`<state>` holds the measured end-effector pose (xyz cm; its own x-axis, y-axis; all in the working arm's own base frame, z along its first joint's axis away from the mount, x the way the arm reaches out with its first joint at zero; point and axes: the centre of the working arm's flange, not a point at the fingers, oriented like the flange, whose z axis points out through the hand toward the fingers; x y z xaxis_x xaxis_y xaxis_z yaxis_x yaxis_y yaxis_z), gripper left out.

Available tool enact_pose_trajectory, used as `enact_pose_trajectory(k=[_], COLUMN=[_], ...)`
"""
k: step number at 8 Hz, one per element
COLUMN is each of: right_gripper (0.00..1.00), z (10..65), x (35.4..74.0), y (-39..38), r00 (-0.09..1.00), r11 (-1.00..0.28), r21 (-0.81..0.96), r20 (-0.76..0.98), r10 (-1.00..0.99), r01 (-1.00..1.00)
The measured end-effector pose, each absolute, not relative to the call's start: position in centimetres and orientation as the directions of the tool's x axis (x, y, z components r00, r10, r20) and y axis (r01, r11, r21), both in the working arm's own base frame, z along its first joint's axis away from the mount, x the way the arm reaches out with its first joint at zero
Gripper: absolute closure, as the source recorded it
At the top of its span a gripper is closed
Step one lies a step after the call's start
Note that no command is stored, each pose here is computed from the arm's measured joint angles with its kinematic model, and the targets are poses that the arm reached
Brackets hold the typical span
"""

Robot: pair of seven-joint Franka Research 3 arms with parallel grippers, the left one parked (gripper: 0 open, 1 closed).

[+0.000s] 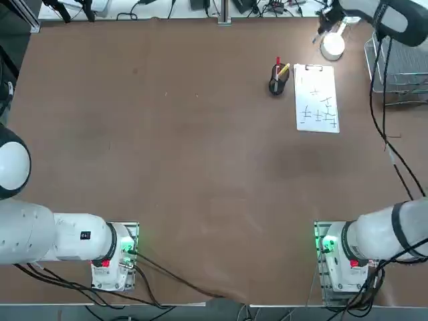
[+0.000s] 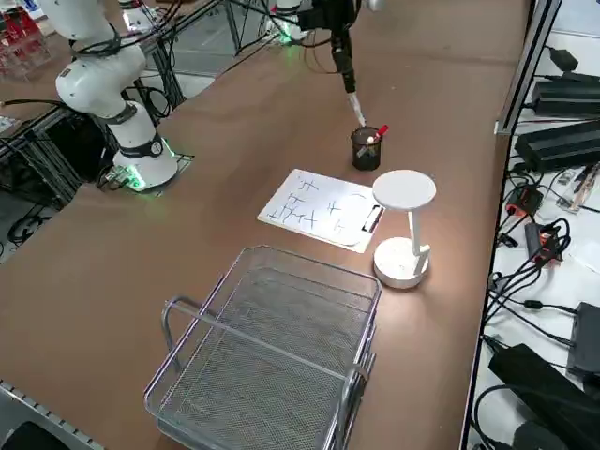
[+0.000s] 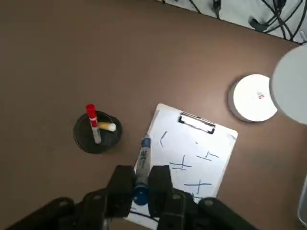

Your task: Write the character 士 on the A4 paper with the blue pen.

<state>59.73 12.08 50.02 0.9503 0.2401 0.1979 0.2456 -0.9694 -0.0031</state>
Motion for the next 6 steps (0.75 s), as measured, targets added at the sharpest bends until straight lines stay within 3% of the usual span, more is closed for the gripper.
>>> enact_pose_trajectory(k=[6], right_gripper=[0.8], z=[44.2], x=[62.5], y=[17.4], r00=[0.986], r11=[-0.994], r21=[-0.103], r20=[0.165], r10=[0.02], r01=[0.037])
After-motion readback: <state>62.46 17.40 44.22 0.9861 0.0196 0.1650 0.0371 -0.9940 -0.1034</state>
